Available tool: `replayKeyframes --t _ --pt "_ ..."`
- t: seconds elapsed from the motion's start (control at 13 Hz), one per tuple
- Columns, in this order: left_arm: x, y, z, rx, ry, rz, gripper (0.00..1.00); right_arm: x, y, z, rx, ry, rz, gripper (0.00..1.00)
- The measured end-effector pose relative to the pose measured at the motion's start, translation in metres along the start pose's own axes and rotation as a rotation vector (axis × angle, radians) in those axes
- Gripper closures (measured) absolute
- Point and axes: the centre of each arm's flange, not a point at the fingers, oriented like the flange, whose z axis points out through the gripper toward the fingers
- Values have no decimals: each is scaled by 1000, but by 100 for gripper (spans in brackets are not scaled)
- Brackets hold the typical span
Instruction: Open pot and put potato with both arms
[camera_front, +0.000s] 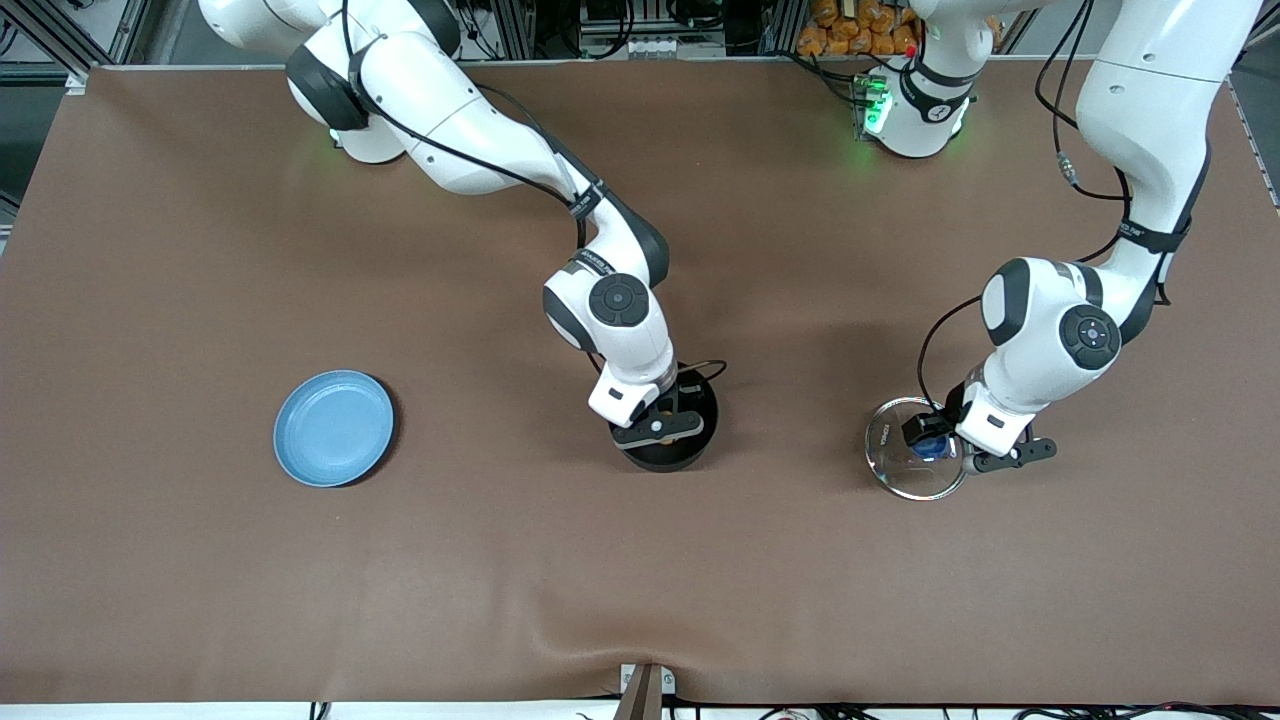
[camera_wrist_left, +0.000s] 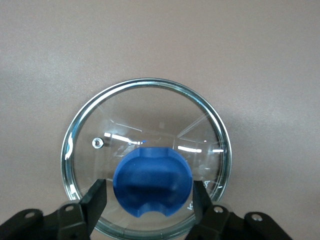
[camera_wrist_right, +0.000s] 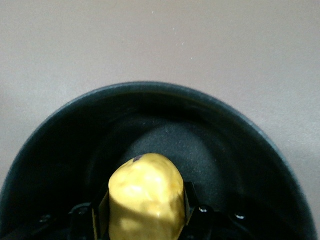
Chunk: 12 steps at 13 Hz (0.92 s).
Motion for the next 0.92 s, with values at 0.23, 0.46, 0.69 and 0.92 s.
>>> replayKeyframes --t 0.23,0.46,0.69,0.92 --pt "2 1 -3 -2 6 4 19 14 0 -22 6 25 8 11" --pt "11 5 -36 8 22 22 0 29 8 -60 -22 4 2 0" --pt "12 12 -114 50 30 33 0 42 23 -102 -57 -30 -17 0" --pt "-3 18 -211 98 52 40 0 59 52 -143 -92 -66 -15 0"
